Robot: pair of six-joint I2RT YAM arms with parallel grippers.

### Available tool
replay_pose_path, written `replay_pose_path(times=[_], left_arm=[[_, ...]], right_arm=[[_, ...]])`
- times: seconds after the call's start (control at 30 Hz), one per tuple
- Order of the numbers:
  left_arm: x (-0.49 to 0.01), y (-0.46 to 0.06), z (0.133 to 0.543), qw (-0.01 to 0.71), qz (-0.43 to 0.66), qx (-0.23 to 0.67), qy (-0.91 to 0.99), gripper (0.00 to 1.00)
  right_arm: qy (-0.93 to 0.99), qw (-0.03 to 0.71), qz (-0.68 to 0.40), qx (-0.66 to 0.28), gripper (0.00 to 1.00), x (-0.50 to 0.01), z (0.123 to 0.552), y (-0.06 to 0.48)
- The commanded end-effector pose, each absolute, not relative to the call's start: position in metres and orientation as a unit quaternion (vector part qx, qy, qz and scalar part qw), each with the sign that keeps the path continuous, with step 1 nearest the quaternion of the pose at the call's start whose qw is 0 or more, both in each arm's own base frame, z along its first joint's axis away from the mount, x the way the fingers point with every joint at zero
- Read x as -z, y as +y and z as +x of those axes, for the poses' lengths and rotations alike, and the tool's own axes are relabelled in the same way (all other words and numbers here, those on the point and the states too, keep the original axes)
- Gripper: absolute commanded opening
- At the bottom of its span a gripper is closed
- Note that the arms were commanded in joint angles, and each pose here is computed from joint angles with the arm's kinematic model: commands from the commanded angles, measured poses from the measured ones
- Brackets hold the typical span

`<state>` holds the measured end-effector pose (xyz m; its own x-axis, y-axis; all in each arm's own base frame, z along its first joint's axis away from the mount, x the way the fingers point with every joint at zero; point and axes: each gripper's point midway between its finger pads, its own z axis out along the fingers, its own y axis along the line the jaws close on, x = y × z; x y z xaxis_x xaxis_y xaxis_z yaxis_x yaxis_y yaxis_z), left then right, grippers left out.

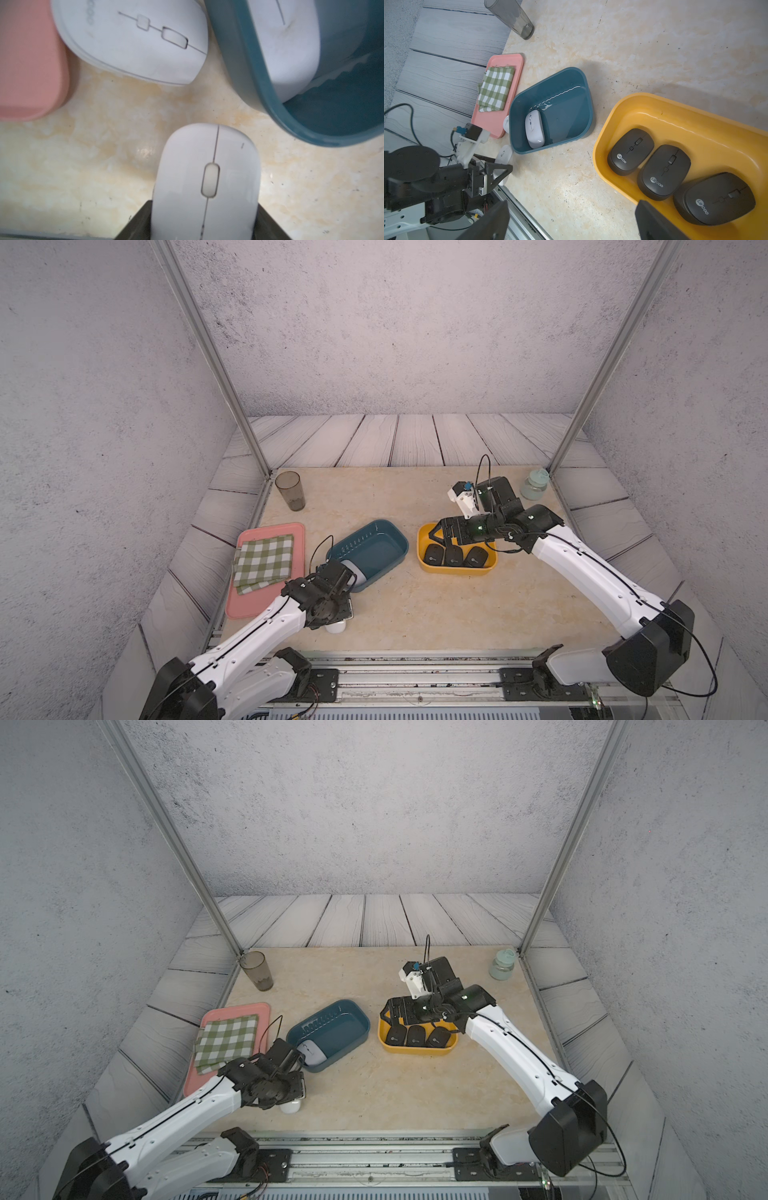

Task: Place the mice by color into the storage box
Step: Pick up the mouse from the center of the board, then place the mouse in the storage box.

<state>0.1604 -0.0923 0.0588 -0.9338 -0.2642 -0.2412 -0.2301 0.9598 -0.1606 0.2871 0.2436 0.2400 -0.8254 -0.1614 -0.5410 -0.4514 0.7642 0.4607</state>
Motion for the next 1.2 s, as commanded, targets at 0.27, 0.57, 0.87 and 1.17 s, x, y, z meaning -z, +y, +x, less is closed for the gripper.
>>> replay_pose_path(times=[0.27,0.57,0.87,1.17], left_arm=[[-0.127,-0.063,0.147,0.224,-0.228,0.116,0.94,0.6],[-0.181,-0.119,0.221,0.257,-0.194,0.163,0.933,0.62],[-0.149,-0.163,0.299,0.214,-0.268,0.207,0.916,0.65],[-0.105,-0.174,0.338,0.163,-0.308,0.191,0.918,0.63]], right_arm=[[0.907,0.244,-0.181,-0.293,0.99,-0.24,0.278,0.237],[0.913,0.242,-0.179,-0.276,0.99,-0.237,0.274,0.23],[0.919,0.261,-0.168,-0.245,0.99,-0.24,0.262,0.208],[0.918,0.267,-0.167,-0.239,0.99,-0.236,0.249,0.197]])
